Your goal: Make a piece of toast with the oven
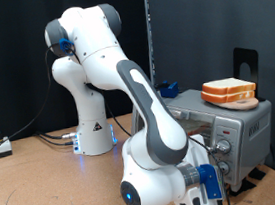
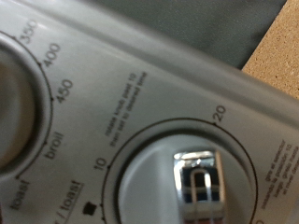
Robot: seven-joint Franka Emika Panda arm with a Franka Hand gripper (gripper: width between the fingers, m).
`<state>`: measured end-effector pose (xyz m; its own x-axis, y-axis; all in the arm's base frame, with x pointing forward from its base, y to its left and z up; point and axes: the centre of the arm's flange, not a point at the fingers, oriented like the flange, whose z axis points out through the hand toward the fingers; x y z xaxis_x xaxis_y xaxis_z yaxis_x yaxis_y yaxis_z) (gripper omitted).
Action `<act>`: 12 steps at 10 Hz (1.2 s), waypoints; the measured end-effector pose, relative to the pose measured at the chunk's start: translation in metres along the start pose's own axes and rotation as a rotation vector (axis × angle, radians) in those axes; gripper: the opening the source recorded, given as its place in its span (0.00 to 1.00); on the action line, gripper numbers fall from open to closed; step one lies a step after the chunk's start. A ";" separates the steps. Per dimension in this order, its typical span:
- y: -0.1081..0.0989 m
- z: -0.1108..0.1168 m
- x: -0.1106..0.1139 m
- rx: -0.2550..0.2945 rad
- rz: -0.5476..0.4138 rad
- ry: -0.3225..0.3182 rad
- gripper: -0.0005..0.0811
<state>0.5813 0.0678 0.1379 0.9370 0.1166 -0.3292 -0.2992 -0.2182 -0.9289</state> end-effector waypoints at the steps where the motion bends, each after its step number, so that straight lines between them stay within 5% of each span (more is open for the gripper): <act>1: 0.001 0.001 0.000 0.002 0.000 0.000 0.99; 3: 0.001 0.002 0.001 0.002 -0.001 0.002 1.00; 4: 0.001 0.002 0.001 0.003 -0.001 0.002 0.89; 5: 0.001 0.002 0.001 0.003 -0.001 0.002 0.89; 7: 0.001 0.002 0.001 0.003 -0.001 0.003 0.50; 8: 0.001 0.002 0.001 0.003 -0.001 0.003 0.50; 9: 0.001 0.002 0.001 0.002 -0.001 0.005 0.26; 12: 0.002 0.001 0.001 0.002 -0.019 0.007 0.13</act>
<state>0.5816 0.0688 0.1357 0.9439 0.1138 -0.3099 -0.2813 -0.2142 -0.9354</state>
